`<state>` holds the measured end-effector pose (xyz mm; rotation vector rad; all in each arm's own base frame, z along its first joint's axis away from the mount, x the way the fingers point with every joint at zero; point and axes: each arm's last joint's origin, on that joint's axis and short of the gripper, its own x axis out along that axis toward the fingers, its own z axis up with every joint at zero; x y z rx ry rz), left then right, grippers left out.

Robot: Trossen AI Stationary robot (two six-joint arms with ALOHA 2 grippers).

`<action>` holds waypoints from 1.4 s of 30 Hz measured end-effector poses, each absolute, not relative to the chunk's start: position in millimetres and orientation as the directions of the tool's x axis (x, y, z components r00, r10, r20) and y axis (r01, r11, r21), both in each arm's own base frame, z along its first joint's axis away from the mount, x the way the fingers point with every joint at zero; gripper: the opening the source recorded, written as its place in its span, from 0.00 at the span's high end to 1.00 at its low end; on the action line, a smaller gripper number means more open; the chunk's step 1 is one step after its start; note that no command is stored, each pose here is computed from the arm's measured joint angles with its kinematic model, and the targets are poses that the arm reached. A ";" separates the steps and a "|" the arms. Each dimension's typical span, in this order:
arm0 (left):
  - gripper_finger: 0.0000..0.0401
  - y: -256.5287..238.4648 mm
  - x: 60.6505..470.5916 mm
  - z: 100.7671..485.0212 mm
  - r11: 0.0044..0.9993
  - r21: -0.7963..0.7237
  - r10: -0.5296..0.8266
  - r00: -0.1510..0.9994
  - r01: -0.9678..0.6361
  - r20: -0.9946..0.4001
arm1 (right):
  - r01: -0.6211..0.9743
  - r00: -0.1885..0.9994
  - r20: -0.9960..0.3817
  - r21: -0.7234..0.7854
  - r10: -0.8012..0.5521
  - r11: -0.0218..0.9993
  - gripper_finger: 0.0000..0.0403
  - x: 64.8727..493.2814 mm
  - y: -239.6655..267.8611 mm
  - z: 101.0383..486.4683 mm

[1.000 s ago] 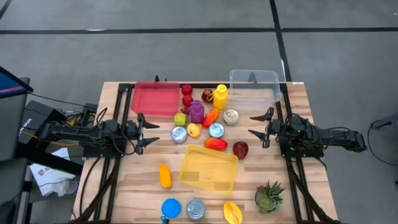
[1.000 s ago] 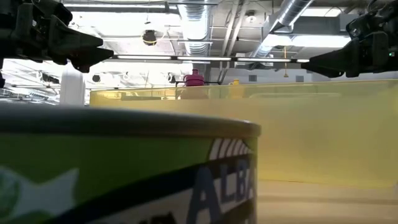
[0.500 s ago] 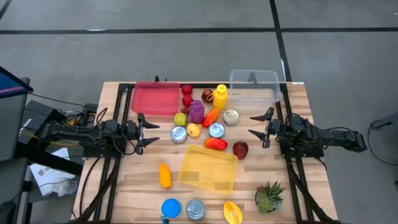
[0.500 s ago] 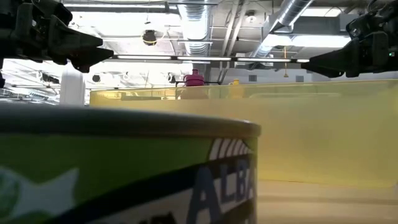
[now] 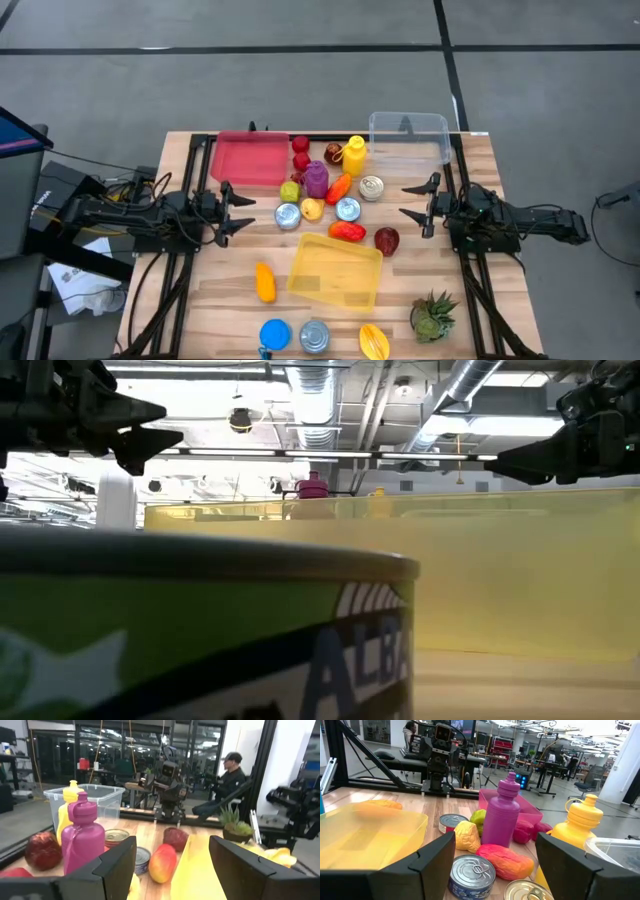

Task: Pick & Place Food Item
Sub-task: Put the bottom mango into the transparent bin

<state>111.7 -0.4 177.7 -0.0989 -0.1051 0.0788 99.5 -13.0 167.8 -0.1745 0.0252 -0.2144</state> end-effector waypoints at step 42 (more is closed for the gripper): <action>0.39 -0.8 131.0 161.8 0.996 0.027 0.087 0.995 -0.085 -0.047 | 0.202 0.973 -0.150 0.203 -0.173 0.958 0.32 112.0 -11.6 173.0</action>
